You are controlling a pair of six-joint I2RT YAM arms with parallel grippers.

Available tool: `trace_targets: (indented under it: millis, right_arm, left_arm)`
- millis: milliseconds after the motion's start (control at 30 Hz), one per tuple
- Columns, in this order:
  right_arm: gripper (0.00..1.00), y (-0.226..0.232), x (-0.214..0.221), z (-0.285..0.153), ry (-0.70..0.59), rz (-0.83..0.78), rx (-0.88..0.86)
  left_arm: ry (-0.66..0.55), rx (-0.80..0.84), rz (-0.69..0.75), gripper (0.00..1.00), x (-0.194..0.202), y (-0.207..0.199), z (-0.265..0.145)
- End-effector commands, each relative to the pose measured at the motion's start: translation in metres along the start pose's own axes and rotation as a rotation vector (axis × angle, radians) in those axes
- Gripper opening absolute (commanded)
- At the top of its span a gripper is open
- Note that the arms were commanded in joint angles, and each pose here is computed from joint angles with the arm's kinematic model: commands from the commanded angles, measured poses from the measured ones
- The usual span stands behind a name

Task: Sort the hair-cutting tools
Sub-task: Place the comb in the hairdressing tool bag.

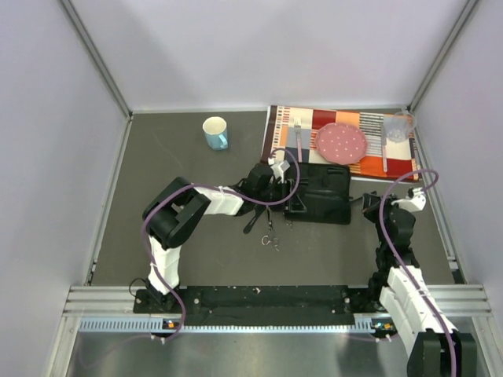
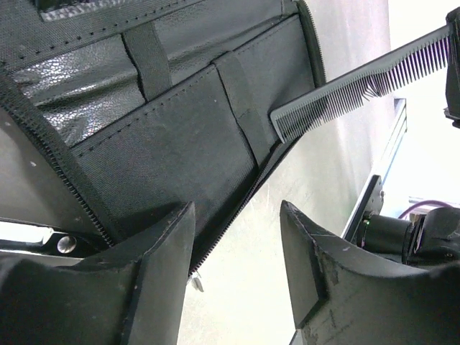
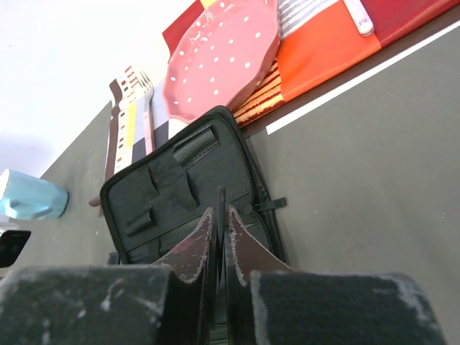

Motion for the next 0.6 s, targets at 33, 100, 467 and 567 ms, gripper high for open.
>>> trace_targets:
  millis: [33,100,467,567]
  right_arm:
    - [0.0,0.025,-0.013,-0.002,0.013,-0.006,-0.115]
    - [0.0,0.046,-0.024,-0.005,0.037,0.006,-0.161]
    - [0.0,0.132,-0.072,-0.054,0.139,0.051,-0.384]
    - [0.0,0.147,-0.079,-0.067,0.167,0.061,-0.447]
  left_arm:
    - [0.027,0.038,0.076,0.64,-0.003,-0.013,-0.012]
    - [0.005,0.077,0.125,0.71,-0.012,-0.023,-0.017]
    - [-0.241,0.37,0.327,0.99,-0.059,-0.099,-0.078]
    - [-0.355,0.481,0.359,0.99,-0.072,-0.124,-0.103]
Point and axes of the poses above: each gripper's point midway between its finger pads, its own z axis out along the fingers, its own y axis along the line the jaws close on, x = y × z, the point moved 10 cm from there along -z, back along the fingers, and after that the axes turned 12 degrees about z, right-handed, at the moved point
